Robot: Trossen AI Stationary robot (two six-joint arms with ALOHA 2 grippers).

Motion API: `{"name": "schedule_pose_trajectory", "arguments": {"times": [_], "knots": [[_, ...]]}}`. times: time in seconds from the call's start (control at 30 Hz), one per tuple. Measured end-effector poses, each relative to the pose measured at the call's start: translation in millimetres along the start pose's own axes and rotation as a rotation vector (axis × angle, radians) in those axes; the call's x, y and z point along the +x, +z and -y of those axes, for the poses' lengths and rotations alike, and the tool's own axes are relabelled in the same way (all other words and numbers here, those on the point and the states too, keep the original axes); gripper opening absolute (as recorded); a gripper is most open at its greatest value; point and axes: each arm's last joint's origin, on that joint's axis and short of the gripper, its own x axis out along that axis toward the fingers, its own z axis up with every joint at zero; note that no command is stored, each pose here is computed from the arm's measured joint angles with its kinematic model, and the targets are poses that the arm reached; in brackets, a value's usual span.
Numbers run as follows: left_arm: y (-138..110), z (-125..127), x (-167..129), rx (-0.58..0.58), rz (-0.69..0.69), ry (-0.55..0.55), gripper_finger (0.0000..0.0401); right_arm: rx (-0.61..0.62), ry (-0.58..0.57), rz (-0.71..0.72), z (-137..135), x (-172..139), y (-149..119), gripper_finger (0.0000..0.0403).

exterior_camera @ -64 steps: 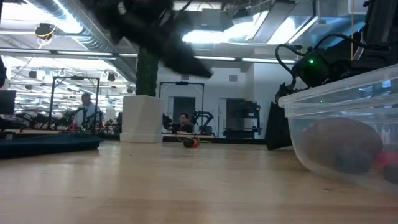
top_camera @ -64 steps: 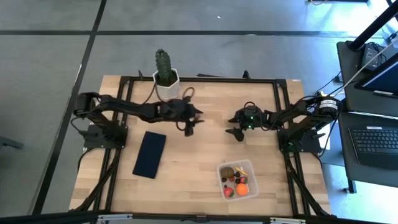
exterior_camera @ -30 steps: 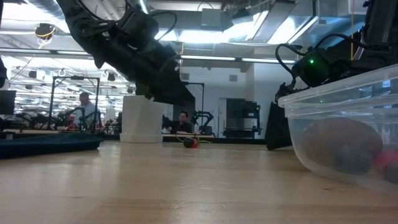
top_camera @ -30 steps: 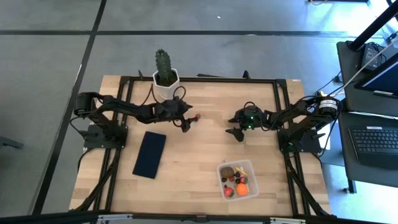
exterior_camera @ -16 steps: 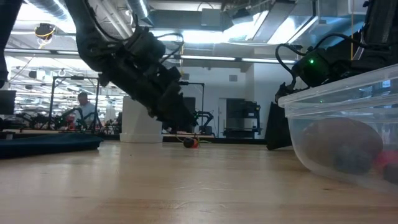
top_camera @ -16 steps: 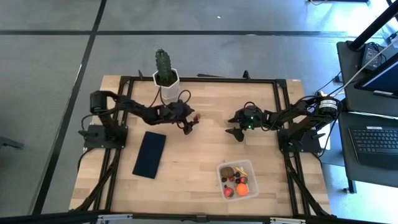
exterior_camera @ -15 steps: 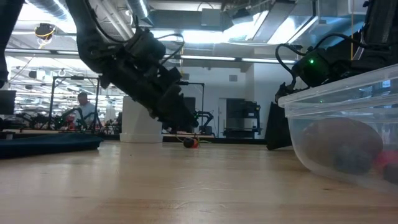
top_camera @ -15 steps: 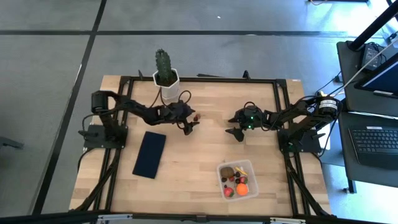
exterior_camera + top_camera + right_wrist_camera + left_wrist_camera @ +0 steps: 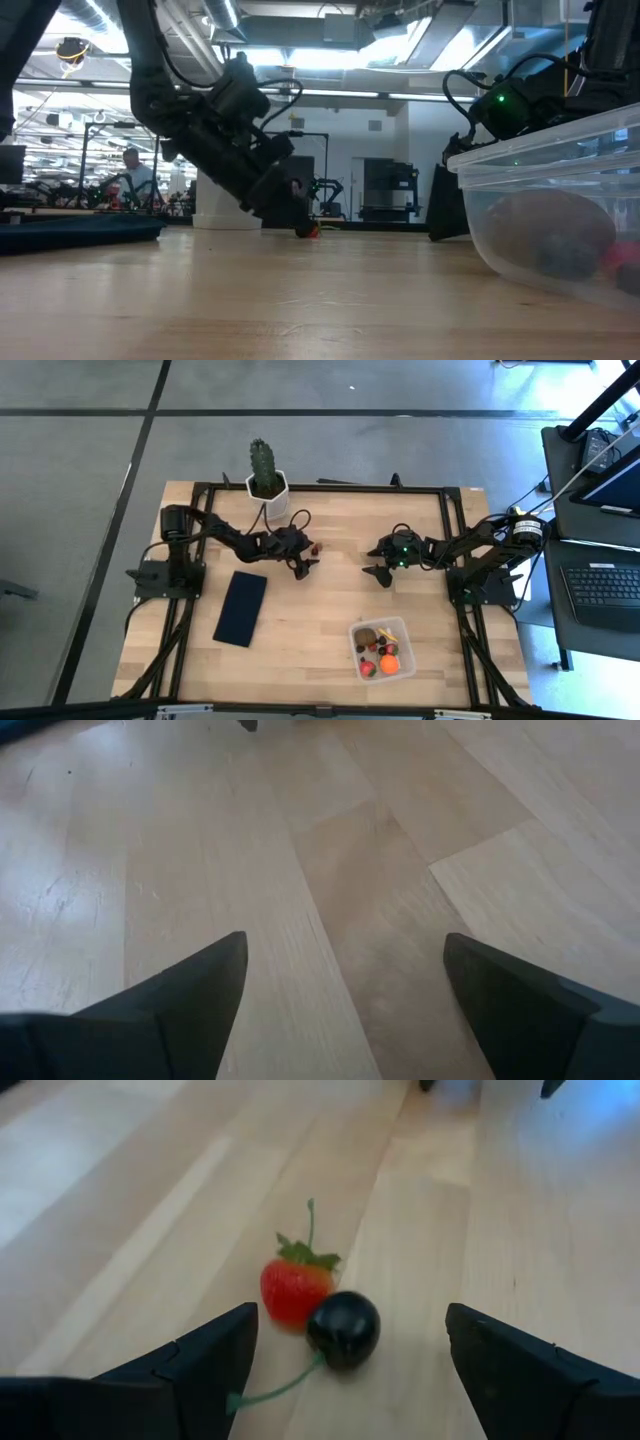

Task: Pick and placing Produce into tupperware
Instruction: Put the cherry into the transparent bin

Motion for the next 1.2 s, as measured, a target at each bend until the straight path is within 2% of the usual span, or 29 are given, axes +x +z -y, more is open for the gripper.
{"name": "schedule_pose_trajectory", "arguments": {"times": [0.6,0.93,1.2], "knots": [[-7.7,0.2,22.0,0.0,0.021,0.0,0.0312,0.0,-0.001,0.0,0.1,0.0,0.1,0.0339],[-13.1,-0.3,22.2,0.0,-0.045,0.006,0.0271,0.0,-0.001,0.0,0.1,0.0,0.1,0.0339],[-14.2,0.1,22.1,0.0,-0.055,0.007,0.0259,0.002,-0.002,-0.003,0.1,0.0,0.0,0.0339]]}}
